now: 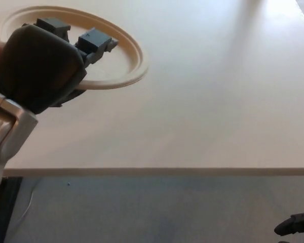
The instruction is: A person passes a plate to the robot and the robot grabs it with its left hand and places it at the centre of the table infront of it
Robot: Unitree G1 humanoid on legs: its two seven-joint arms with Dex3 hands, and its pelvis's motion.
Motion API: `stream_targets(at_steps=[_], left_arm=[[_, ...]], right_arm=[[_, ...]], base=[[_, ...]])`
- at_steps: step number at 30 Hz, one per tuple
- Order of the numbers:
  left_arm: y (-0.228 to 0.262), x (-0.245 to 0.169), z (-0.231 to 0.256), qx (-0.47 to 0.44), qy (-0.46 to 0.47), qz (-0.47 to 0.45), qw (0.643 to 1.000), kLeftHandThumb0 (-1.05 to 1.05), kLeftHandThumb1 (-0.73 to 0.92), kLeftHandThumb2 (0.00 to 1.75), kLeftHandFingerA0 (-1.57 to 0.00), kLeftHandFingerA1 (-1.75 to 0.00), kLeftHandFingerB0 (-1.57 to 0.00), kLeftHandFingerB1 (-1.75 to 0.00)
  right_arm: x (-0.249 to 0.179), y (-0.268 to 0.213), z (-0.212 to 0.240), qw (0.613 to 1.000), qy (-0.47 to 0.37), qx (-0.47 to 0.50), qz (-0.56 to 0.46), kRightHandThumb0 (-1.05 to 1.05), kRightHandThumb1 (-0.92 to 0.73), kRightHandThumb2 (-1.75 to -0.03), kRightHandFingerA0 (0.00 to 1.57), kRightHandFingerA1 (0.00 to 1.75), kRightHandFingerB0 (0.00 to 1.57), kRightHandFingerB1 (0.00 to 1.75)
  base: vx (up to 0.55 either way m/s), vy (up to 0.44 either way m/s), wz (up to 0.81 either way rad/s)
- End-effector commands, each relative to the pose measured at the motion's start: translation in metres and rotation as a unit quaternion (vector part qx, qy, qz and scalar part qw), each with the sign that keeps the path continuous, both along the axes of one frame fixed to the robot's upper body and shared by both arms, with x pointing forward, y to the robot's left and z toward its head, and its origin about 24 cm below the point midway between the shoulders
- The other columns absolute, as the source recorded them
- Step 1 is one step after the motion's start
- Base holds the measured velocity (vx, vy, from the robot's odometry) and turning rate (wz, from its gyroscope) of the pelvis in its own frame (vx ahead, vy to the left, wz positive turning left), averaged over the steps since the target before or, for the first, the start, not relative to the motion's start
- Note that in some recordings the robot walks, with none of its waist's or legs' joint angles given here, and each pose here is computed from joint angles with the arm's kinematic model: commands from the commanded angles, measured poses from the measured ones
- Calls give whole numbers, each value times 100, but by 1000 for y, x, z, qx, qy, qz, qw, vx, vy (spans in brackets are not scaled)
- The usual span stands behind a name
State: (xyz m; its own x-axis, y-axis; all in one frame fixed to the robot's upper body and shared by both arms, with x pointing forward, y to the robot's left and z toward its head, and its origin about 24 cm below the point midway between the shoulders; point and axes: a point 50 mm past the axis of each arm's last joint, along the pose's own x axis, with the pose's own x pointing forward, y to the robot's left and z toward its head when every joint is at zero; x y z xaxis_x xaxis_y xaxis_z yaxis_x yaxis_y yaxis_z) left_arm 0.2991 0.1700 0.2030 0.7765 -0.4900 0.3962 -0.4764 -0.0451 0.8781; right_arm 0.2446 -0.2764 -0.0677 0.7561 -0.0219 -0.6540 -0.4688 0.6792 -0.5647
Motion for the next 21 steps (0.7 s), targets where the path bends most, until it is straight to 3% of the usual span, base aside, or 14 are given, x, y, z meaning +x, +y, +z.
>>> stream_targets(at_steps=[1, 7, 8, 10, 14, 18, 21], left_arm=[[6, 2, 1, 2, -38, 14, 999, -20, 58, 57, -91, -161, -83, -63], [4, 1, 1, -15, -55, -3, 998, -25, 61, 63, -92, -162, -81, -68], [3, 1, 0, -15, -61, -7, 998, -25, 62, 58, -97, -156, -86, -57], [2, 2, 1, -20, -59, -14, 998, -29, 65, 59, -101, -150, -85, -51], [0, 3, -2, -34, -60, -28, 997, -30, 62, 59, -104, -147, -86, -50], [-6, 5, -3, -37, -56, -34, 997, -26, 63, 59, -97, -157, -84, -66], [-15, 9, -4, -34, -58, -58, 996, -27, 59, 60, -97, -154, -81, -53]], right_arm=[[3, -7, 5, 1000, 2, -10, -1, -58, -66, -59, 74, 65, 56, 55], [6, -7, 7, 1000, -3, -13, 1, -58, -67, -59, 74, 64, 55, 53], [6, -7, 7, 1000, -4, -12, 2, -58, -67, -59, 74, 65, 55, 54], [7, -7, 9, 1000, -6, -13, 6, -58, -67, -59, 74, 65, 55, 54], [8, -6, 9, 1000, -8, -17, 9, -59, -67, -60, 75, 65, 55, 54], [7, -7, 9, 1000, -10, -12, 7, -59, -66, -60, 76, 66, 55, 55], [8, -7, 9, 1000, -7, -13, 8, -59, -67, -60, 75, 66, 55, 54]], base=[[0, 0, 0], [0, 0, 0], [0, 0, 0], [0, 0, 0], [0, 0, 0], [0, 0, 0], [0, 0, 0]])
